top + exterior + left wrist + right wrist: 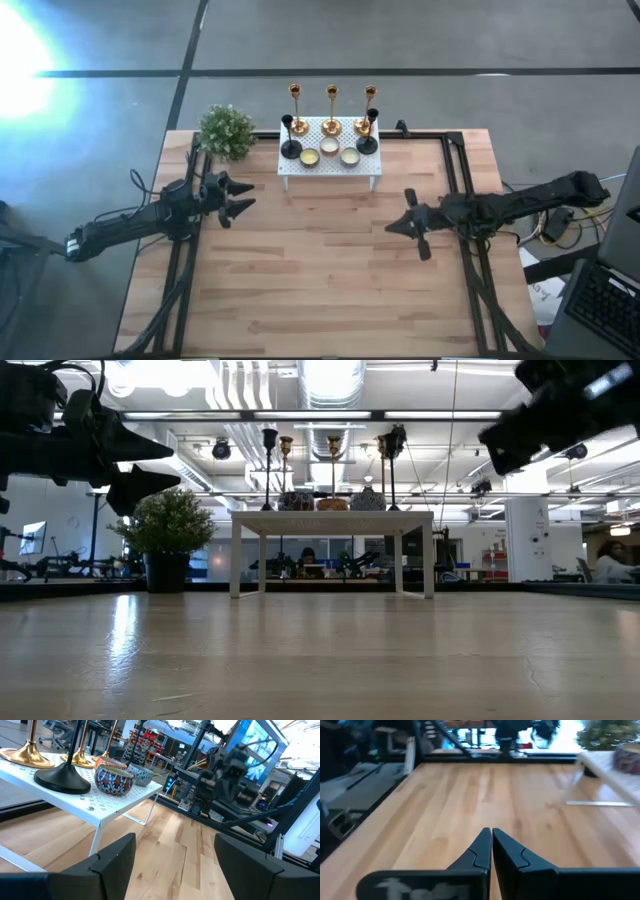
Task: Pick & Place candle stick holders
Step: Return to Home Position
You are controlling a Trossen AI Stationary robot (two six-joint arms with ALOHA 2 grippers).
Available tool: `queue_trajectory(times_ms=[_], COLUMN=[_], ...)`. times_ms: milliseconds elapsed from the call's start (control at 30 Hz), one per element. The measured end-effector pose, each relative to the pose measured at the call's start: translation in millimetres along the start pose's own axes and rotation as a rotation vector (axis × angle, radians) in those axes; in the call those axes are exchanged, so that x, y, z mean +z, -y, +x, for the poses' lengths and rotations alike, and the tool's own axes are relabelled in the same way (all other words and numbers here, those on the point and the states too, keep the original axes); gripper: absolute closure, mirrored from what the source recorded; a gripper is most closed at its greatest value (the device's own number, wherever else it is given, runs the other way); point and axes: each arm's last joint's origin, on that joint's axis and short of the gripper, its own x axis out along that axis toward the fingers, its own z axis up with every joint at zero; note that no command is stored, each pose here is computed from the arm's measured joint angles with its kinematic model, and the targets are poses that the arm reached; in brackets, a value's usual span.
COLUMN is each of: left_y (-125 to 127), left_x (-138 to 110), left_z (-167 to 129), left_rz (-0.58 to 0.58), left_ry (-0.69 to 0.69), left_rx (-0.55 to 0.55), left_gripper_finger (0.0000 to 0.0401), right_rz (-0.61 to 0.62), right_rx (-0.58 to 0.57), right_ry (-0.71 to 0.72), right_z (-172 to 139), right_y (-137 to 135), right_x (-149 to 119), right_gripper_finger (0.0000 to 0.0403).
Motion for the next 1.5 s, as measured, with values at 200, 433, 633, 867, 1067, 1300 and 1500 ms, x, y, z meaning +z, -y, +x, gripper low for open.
queue_trajectory(times_ms=[200,433,633,867,1067,1300,1500], left_y=[0.0,-0.1,-0.2,-0.6,-1.4,6.3,16.8], left_x=[-0.2,-0.5,-0.4,-1.8,-4.1,1.4,5.3], left_z=[0.0,0.0,0.0,0.3,0.6,-8.0,-10.3], left_rz=[0.000,-0.001,-0.001,-0.002,-0.005,0.008,0.014], left_ry=[-0.002,-0.005,-0.005,-0.020,-0.045,0.044,0.092], left_rx=[0.000,0.002,0.001,0.004,0.012,-0.067,-0.180], left_gripper_finger=[0.0126,0.0126,0.0126,0.0126,0.0126,0.0126,0.0126], right_rz=[0.042,0.008,-0.105,-0.130,-0.071,-0.139,-0.179], right_rx=[0.001,0.005,-0.012,-0.197,-0.324,-0.389,-0.395], right_ry=[0.026,0.131,0.297,0.293,0.270,0.296,0.295], right_z=[-14.1,-35.8,-54.7,-54.7,-53.4,-54.4,-54.6], right_y=[4.3,6.0,6.0,11.1,14.9,16.1,16.0], right_x=[-44.7,-58.8,-50.6,-47.1,-48.8,-44.7,-44.0], right_gripper_finger=[0.0395,0.0395,0.0395,0.0394,0.0394,0.0394,0.0394])
